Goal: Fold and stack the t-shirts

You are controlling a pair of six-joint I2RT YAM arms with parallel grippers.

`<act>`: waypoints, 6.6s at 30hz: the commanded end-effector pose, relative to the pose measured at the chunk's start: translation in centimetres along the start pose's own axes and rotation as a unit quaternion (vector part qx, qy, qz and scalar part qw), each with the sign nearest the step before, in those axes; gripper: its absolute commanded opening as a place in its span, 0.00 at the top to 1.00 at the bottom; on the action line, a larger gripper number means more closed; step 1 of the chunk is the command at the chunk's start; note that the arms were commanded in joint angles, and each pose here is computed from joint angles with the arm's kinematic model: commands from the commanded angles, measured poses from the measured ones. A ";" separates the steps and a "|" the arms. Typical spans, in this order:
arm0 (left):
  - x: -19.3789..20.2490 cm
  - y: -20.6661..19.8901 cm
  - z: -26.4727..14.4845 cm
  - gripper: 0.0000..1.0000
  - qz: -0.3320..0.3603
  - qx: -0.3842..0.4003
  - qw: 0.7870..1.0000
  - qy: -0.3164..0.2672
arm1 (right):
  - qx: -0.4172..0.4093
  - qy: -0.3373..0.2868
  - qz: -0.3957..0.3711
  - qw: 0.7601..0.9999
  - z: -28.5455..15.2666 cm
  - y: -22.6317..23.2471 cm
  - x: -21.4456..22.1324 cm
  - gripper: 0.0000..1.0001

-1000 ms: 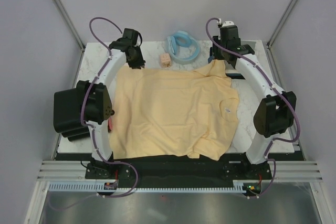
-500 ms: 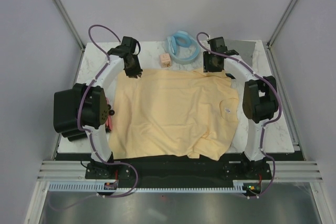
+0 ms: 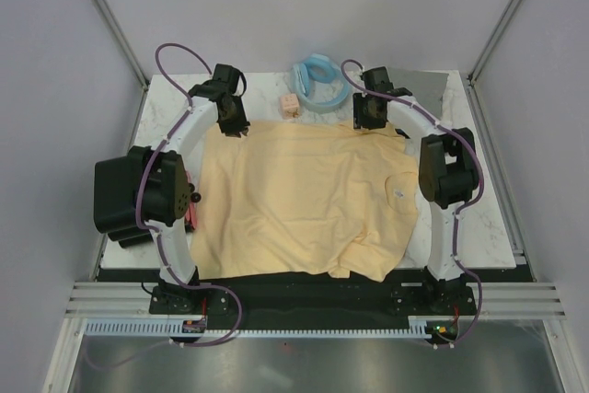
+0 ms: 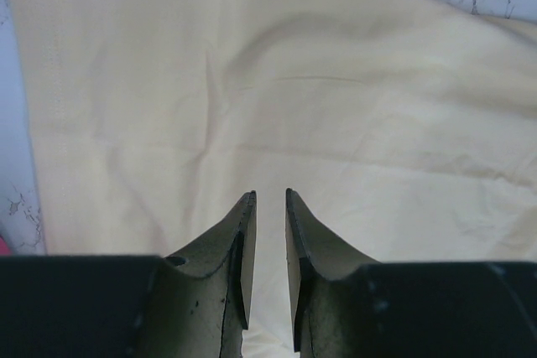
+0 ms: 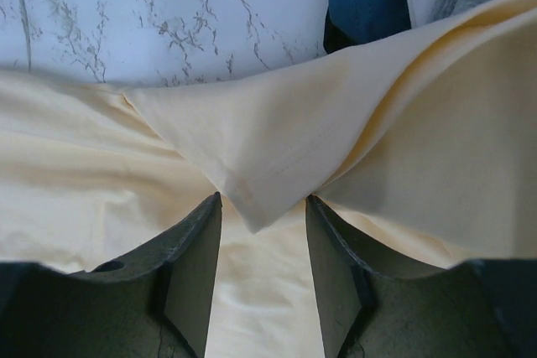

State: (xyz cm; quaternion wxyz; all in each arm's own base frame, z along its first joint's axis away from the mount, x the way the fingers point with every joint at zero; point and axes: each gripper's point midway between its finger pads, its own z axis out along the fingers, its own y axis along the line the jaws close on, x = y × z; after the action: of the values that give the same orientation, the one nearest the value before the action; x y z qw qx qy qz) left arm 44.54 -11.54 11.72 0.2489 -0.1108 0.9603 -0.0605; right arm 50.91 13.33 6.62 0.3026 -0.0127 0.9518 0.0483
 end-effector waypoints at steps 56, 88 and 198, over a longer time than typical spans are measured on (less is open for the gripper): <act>0.8 -0.1 1.8 0.75 0.032 0.016 0.999 0.022 | 0.059 -0.166 0.003 0.984 -4.1 -5.7 -13.7 0.41; 0.8 -0.6 2.1 0.76 0.023 0.026 0.999 0.026 | 0.047 -0.152 0.001 0.987 -3.5 -6.0 -12.7 0.96; -16.4 9.5 -2.2 0.98 -0.111 -0.049 0.982 -0.144 | -0.008 -0.213 0.055 0.975 -15.9 -9.2 -12.7 1.00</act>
State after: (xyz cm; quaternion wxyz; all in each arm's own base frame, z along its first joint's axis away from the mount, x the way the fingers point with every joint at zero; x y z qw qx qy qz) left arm 56.26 -0.25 16.80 0.3393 -0.2433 0.9080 -0.0357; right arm 51.39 1.95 25.38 0.4832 0.0596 0.8715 0.0586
